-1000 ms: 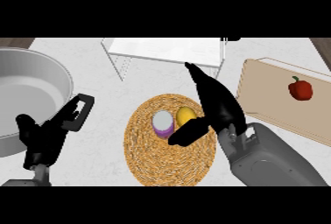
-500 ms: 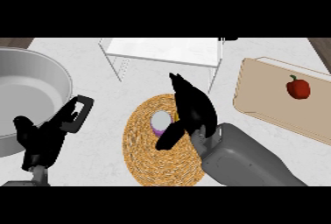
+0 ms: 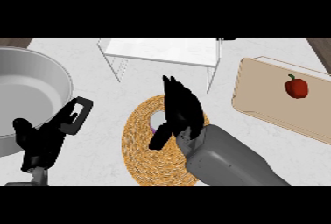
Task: Pick the can from the placemat and place it in the tiered shelf
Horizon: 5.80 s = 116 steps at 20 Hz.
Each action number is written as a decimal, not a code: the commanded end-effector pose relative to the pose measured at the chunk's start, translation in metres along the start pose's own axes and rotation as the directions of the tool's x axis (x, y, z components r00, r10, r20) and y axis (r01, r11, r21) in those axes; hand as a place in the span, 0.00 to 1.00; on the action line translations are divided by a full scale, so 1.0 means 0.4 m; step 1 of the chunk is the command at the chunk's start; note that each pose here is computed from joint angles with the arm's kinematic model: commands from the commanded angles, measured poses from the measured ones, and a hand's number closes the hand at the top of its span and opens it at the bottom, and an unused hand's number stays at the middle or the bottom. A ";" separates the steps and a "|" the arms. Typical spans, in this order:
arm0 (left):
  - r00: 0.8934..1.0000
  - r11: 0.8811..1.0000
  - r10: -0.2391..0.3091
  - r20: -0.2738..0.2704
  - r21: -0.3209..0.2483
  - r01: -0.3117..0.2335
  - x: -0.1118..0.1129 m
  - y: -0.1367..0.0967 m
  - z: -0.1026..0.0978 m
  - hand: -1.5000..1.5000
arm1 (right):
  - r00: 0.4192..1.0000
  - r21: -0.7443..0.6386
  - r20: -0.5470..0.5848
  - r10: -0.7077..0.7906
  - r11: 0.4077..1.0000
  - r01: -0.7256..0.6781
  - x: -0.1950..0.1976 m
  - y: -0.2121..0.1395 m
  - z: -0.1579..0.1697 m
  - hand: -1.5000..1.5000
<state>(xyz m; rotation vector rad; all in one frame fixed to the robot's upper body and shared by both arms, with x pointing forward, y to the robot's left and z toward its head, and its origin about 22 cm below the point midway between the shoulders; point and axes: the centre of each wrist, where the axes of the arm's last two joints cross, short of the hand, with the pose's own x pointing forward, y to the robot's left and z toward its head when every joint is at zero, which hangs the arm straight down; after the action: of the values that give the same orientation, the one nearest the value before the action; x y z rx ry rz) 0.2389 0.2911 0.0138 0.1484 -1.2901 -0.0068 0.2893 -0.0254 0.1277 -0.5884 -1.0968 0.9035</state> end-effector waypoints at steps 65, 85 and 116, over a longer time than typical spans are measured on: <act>0.984 0.999 0.045 -0.173 -0.010 -0.047 -0.098 -0.004 -0.019 0.50 | 0.970 -0.482 0.241 -0.044 0.862 0.159 0.443 -0.150 0.146 1.00; 0.983 0.998 0.051 -0.175 -0.027 -0.056 -0.106 -0.037 -0.013 0.50 | 0.978 -0.621 0.160 -0.131 0.757 0.203 0.485 -0.528 0.084 1.00; 0.988 0.999 0.026 -0.155 -0.039 -0.032 -0.047 -0.018 -0.054 0.50 | 0.991 -0.598 0.132 0.000 0.797 0.080 0.296 -0.526 -0.185 1.00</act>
<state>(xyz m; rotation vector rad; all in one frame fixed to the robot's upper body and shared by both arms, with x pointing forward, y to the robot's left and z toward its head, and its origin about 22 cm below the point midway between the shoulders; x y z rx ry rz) 0.2565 0.2769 0.0147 0.1047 -1.3130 -0.0575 0.4436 -0.0354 0.3368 -1.0542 -1.5177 0.5067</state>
